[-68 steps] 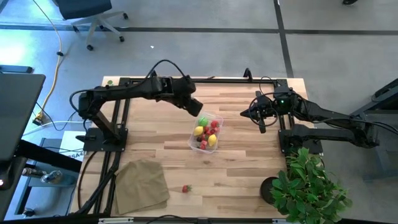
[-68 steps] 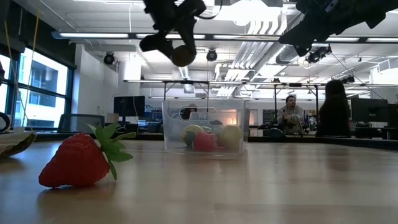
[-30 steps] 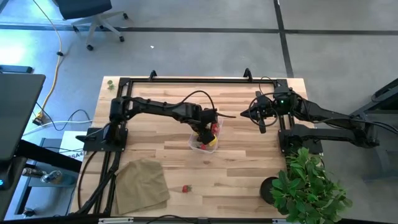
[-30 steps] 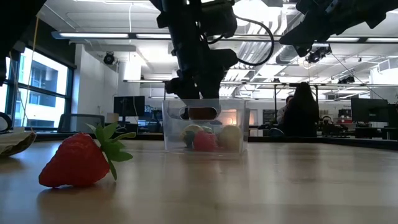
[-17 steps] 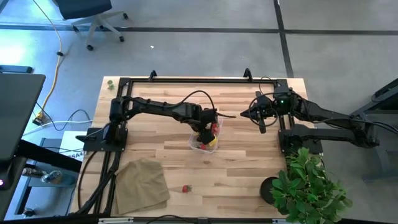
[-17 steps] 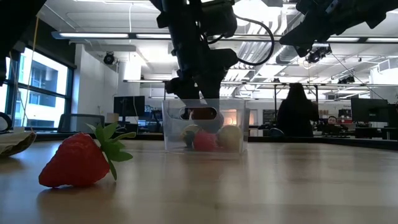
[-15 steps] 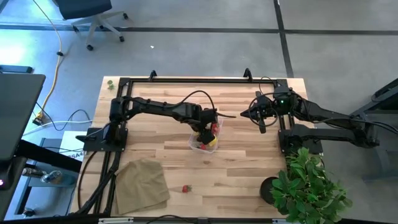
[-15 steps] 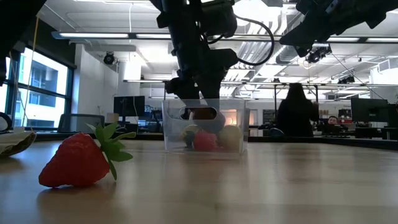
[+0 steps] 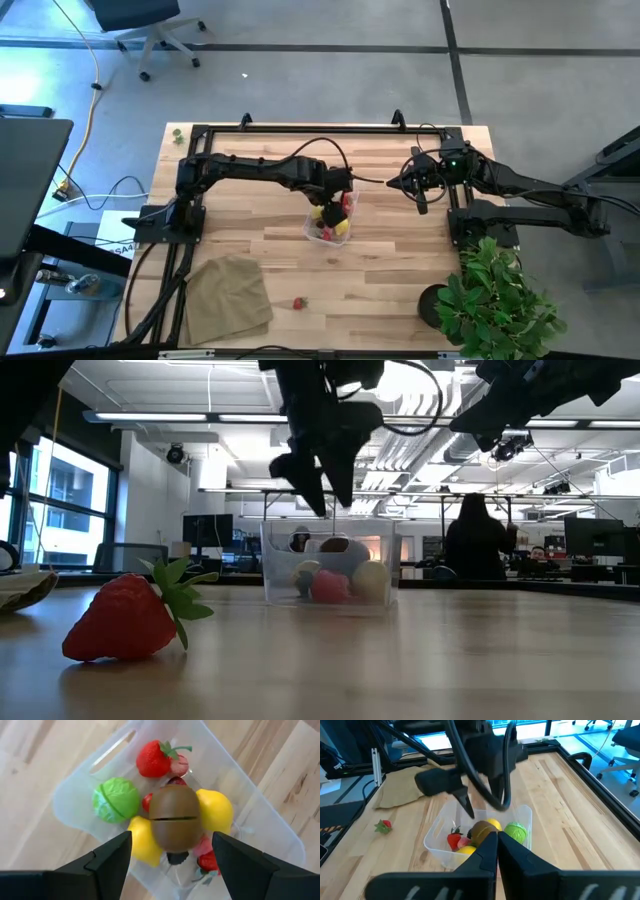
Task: Pick and placing Produce into tupperware
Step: Put the strawberry into the transparent bin
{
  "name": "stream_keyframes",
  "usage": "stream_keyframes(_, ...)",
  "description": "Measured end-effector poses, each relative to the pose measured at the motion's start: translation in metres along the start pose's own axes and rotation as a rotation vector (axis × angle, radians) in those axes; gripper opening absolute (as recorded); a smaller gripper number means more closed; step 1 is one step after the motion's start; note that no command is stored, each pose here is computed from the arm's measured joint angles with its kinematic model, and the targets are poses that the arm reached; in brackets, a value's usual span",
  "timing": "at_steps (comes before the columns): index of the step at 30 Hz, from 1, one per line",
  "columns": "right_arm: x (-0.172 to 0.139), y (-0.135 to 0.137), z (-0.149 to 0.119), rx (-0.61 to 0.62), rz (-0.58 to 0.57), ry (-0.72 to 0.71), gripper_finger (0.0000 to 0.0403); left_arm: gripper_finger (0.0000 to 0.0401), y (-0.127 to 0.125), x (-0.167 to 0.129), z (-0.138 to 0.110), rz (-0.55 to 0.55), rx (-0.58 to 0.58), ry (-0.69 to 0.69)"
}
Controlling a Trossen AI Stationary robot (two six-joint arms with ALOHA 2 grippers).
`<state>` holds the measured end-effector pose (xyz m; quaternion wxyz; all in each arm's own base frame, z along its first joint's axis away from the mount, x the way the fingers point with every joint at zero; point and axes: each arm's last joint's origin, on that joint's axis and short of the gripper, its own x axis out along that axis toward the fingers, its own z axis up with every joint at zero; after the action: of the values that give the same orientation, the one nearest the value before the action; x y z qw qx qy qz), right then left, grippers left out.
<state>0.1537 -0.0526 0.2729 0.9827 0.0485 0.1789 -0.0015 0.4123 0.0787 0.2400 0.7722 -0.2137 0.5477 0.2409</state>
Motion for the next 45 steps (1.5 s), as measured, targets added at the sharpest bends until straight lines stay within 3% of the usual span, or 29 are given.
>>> stream_keyframes(7,0.0,0.0,0.0,0.0,0.0,0.0,0.0005,0.0266,0.003,-0.038,0.001,0.05,0.096,0.095)
stream_keyframes(13,0.0,0.0,0.0,0.0,0.001,0.0,0.0005,0.0265,0.008,-0.077,-0.013,0.039,0.242,0.304)
stream_keyframes(16,0.0,0.0,0.0,0.0,0.0,0.0,0.0005,0.0256,0.002,-0.092,-0.022,0.01,0.256,0.266)
stream_keyframes(25,0.0,0.0,-0.001,0.004,0.001,0.01,0.0005,0.0193,-0.025,-0.142,-0.07,0.114,0.31,0.117)
stream_keyframes(36,0.0,0.0,-0.001,0.004,0.0,0.01,0.0005,0.0108,-0.075,-0.12,-0.154,0.212,0.509,0.183)
stream_keyframes(40,0.0,0.0,-0.001,0.004,0.001,0.011,0.0005,0.0084,-0.093,-0.12,-0.176,0.177,0.535,0.136)
stream_keyframes(45,0.0,0.0,-0.001,0.004,0.001,0.01,0.0005,0.0052,-0.125,-0.118,-0.201,0.048,0.552,-0.012)
